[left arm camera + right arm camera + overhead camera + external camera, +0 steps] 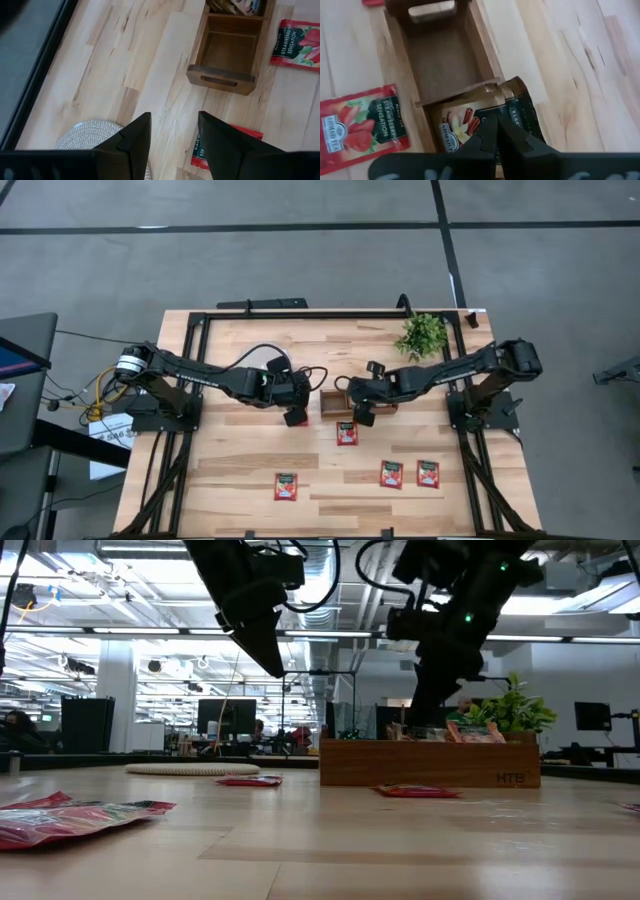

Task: Pick & Place Tea
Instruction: Put the brown tea bag into the middle section of the wooden organizer, then put the red tea bag into the left section of the wooden organizer

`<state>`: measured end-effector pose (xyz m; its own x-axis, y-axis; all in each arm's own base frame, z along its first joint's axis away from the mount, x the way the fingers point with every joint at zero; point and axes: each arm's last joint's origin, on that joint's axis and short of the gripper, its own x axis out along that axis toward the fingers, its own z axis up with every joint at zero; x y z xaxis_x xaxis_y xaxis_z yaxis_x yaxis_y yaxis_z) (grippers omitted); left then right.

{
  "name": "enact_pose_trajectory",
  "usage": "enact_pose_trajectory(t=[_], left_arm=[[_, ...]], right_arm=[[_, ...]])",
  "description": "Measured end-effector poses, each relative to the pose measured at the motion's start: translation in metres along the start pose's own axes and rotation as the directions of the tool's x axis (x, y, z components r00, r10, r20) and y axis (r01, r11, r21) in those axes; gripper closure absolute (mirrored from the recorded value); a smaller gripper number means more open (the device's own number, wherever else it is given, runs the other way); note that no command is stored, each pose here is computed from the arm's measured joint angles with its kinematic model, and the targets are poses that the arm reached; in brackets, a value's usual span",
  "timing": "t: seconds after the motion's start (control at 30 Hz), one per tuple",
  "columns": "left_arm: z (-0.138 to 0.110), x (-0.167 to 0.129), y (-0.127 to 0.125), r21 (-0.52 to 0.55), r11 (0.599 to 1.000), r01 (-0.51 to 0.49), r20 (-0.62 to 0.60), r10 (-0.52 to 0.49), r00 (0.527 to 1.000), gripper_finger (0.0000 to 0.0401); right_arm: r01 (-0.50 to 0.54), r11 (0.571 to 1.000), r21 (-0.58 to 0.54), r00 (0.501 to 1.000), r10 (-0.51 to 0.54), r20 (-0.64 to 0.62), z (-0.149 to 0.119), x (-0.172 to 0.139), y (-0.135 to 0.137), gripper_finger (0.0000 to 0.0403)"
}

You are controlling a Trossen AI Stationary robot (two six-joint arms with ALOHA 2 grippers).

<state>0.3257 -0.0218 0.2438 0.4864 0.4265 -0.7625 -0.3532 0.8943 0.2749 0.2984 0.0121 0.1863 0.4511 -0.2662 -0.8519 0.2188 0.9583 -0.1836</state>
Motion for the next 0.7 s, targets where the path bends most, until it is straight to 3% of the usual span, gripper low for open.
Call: enact_pose_trajectory(t=[0.27,0.57,0.63,0.7], left_arm=[[0.0,0.0,0.0,-0.002,1.0,0.001,0.0,-0.001,1.0,0.0245],[0.0,0.0,0.0,-0.001,1.0,0.001,-0.001,-0.001,1.0,0.0245],[-0.001,0.0,0.0,0.006,1.0,-0.002,-0.013,0.003,1.0,0.0245],[-0.002,0.0,0.001,0.012,1.0,-0.005,-0.023,0.005,1.0,0.0245]], right_arm=[[-0.015,1.0,-0.021,1.0,0.015,0.018,0.008,-0.001,0.003,0.0403],[-0.041,0.999,-0.021,0.995,0.043,0.094,0.022,-0.045,-0.001,0.0403],[-0.107,0.993,-0.054,0.987,0.112,0.114,0.023,-0.062,0.003,0.0403],[-0.234,0.968,-0.095,0.959,0.246,0.143,0.024,-0.079,0.011,0.0403]])
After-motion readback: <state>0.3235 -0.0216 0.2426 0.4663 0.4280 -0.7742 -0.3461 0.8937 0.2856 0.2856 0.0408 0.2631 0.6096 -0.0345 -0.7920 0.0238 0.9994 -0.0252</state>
